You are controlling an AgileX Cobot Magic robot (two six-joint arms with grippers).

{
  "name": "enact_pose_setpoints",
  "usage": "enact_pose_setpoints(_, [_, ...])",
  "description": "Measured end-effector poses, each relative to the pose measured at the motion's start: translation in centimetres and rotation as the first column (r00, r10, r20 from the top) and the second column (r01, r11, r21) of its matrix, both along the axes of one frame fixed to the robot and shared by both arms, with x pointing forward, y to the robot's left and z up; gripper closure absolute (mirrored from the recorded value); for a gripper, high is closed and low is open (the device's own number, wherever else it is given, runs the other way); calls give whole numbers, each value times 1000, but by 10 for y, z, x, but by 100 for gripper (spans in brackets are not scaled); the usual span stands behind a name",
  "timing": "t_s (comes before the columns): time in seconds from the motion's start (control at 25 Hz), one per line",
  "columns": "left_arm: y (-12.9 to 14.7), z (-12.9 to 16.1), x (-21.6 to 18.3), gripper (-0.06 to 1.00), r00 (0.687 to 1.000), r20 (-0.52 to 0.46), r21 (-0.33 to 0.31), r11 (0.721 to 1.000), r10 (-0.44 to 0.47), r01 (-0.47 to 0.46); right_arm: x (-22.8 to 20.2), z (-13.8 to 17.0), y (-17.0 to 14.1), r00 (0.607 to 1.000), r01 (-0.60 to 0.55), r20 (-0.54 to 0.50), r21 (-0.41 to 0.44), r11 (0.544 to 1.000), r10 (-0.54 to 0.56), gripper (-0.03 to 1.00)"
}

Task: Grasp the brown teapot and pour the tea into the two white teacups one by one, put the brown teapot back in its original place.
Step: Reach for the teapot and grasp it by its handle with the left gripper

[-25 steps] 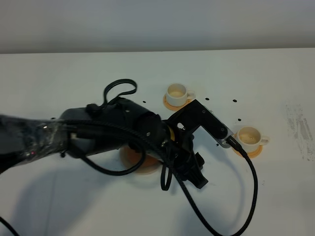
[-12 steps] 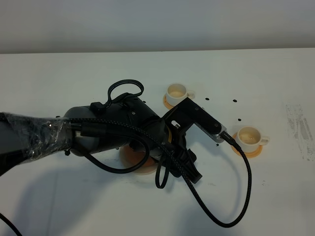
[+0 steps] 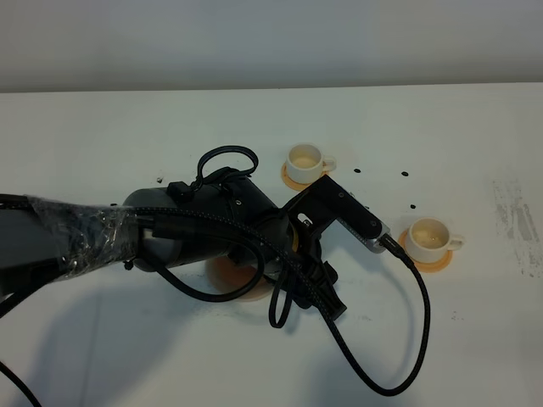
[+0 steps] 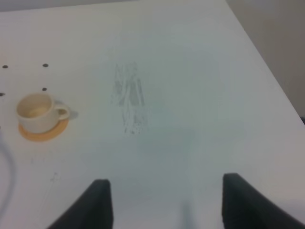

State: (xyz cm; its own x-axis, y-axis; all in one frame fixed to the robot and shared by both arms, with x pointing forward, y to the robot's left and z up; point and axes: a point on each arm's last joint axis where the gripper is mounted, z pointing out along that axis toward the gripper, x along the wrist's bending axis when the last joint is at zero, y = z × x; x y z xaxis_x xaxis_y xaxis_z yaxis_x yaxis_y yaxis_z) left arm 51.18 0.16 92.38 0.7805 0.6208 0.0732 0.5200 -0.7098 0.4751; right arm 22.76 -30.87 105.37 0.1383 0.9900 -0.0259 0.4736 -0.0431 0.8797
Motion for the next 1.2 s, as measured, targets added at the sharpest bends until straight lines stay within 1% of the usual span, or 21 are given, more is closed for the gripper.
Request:
enact_pose_setpoints(0.32, [2, -1, -3, 41, 999, -41, 38, 999, -16, 18, 0, 0, 0, 1000, 0, 0, 0, 1000, 0, 47])
enact_pose_setpoints(0.6, [8, -4, -8, 41, 995, -101, 106, 994, -19, 30, 0, 0, 0, 1000, 0, 0, 0, 1000, 0, 47])
enact_pose_setpoints(0.72, [8, -4, -9, 41, 994, -104, 113, 993, -20, 32, 0, 0, 0, 1000, 0, 0, 0, 1000, 0, 47])
enact_pose_setpoints(1.2, [8, -4, -9, 41, 992, -87, 134, 986, -92, 103, 0, 0, 0, 1000, 0, 0, 0, 1000, 0, 47])
